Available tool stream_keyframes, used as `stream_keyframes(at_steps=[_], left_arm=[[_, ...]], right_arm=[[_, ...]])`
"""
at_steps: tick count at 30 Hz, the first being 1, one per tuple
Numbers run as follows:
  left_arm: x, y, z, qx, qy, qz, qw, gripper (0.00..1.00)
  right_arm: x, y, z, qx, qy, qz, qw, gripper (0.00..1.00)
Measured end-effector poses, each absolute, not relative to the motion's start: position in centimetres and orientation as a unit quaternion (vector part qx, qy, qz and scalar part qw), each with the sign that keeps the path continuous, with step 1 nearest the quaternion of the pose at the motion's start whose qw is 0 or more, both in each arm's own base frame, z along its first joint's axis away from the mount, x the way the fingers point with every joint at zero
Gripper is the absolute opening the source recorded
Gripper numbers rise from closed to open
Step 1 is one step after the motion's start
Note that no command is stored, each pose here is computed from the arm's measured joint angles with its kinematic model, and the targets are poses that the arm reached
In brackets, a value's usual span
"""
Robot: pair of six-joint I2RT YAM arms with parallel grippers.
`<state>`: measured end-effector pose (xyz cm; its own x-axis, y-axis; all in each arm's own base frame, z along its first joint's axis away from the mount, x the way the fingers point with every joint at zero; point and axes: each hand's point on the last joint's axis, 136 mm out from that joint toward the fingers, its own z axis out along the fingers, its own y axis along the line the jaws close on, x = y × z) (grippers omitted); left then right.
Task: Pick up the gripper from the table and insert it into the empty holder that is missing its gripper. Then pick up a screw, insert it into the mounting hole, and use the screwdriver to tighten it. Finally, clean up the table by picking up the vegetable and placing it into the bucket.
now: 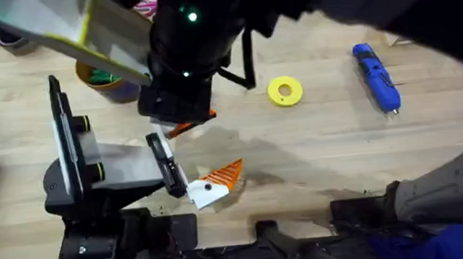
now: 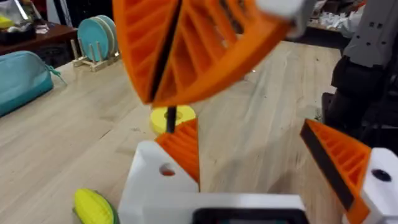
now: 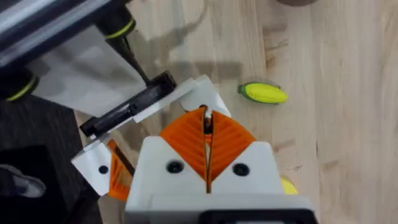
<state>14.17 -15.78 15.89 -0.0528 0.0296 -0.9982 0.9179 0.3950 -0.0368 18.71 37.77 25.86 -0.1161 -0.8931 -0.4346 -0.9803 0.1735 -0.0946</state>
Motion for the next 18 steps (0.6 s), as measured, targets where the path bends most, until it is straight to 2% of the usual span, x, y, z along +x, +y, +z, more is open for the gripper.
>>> stream_keyframes(at_steps=[18], left_arm=[[14.17, -15.78, 15.90, 0.387, 0.611, -0.390, 0.569, 0.985]], right_arm=[[18.87, 38.08, 24.93, -0.635, 0.741, 0.104, 0.191, 0.006]])
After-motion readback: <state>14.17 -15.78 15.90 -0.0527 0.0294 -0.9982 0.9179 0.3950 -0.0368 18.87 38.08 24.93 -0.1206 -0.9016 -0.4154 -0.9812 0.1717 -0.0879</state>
